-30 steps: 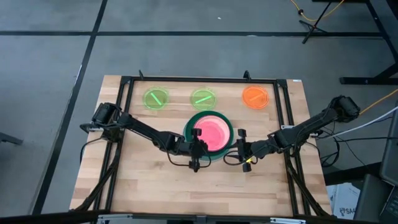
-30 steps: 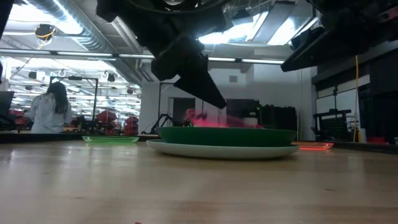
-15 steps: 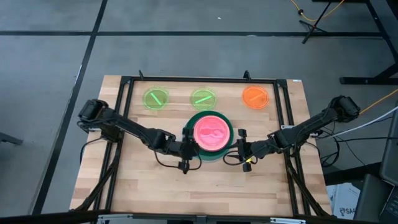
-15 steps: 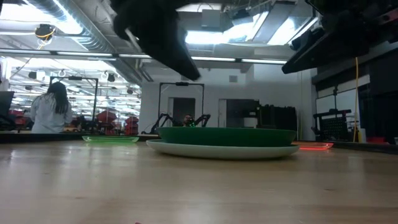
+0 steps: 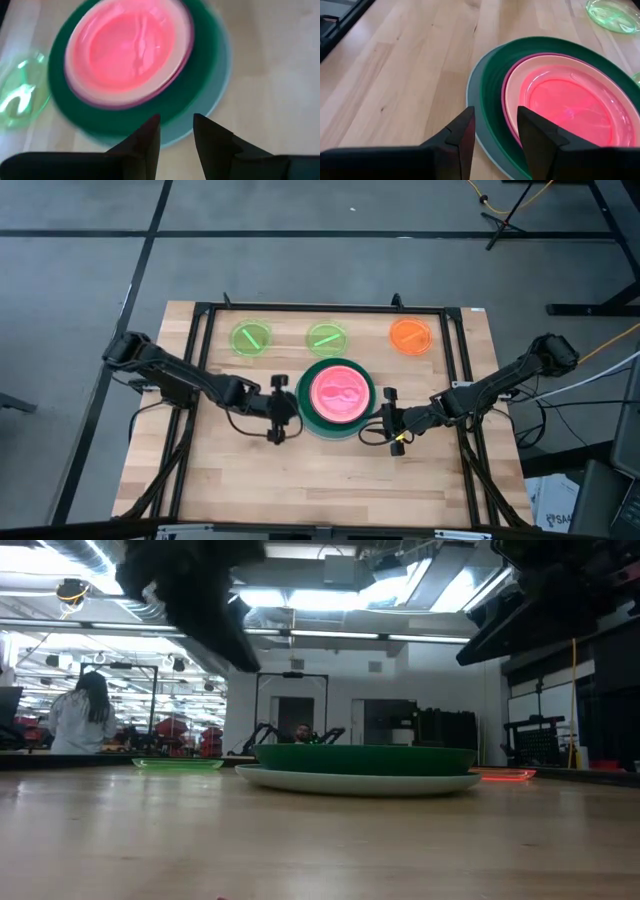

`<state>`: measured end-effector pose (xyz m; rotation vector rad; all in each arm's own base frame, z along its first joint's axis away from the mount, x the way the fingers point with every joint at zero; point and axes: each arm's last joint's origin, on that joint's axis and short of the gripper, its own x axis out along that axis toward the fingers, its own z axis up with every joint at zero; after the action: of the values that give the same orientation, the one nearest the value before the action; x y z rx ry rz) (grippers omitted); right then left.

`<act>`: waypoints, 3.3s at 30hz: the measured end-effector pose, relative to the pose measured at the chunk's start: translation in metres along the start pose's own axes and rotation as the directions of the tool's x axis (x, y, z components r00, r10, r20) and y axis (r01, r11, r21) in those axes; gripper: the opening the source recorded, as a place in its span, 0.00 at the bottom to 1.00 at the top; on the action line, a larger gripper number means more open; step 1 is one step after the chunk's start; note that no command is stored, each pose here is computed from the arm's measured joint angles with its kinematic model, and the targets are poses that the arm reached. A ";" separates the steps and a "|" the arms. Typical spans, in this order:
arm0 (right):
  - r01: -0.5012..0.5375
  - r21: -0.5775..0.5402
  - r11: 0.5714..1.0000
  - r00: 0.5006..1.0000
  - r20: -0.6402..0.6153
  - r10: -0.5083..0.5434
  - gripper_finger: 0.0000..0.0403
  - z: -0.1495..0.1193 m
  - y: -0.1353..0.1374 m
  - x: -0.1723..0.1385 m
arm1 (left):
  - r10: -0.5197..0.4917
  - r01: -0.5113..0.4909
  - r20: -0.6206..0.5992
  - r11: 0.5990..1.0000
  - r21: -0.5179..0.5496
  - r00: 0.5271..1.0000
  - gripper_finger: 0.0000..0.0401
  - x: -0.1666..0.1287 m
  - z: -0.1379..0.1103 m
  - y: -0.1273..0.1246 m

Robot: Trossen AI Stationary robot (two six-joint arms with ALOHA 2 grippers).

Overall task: Stack plastic plates
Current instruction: Stack the left light green plate on top of pink plate

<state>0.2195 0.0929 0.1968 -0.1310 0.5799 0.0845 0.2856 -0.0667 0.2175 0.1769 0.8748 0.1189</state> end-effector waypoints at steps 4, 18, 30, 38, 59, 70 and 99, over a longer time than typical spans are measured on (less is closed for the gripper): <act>0.010 -0.001 1.000 1.000 0.004 -0.010 0.34 0.000 0.000 0.000 | 0.045 -0.046 -0.016 0.996 -0.077 0.999 0.27 -0.005 -0.020 0.019; 0.034 0.000 0.999 0.999 0.036 -0.034 0.34 0.003 -0.001 0.000 | 0.314 -0.351 -0.189 0.913 -0.210 0.930 0.27 0.009 -0.070 0.078; 0.035 -0.015 0.999 0.999 0.039 -0.034 0.34 0.004 -0.001 0.000 | 0.316 -0.436 -0.336 0.812 -0.388 0.887 0.36 0.015 -0.090 0.135; 0.035 -0.016 0.999 0.999 0.038 -0.035 0.34 0.004 -0.001 0.000 | 0.253 -0.435 -0.401 0.768 -0.470 0.880 0.43 0.017 -0.106 0.160; 0.036 -0.017 0.999 0.999 0.035 -0.035 0.34 0.003 -0.001 0.000 | 0.280 -0.510 -0.578 0.812 -0.283 0.767 0.42 0.054 -0.133 0.174; 0.036 -0.017 0.999 0.999 0.035 -0.036 0.34 0.003 -0.001 0.000 | 0.272 -0.503 -0.583 0.818 -0.278 0.765 0.25 0.058 -0.134 0.173; 0.037 -0.018 0.999 0.999 0.033 -0.036 0.34 0.003 -0.001 0.000 | 0.449 -0.494 -0.339 0.868 -0.053 0.826 0.01 0.047 -0.038 0.119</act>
<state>0.2212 0.0925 0.1994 -0.1576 0.5441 0.0562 0.2827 0.0619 0.1822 0.2473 1.1271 0.6917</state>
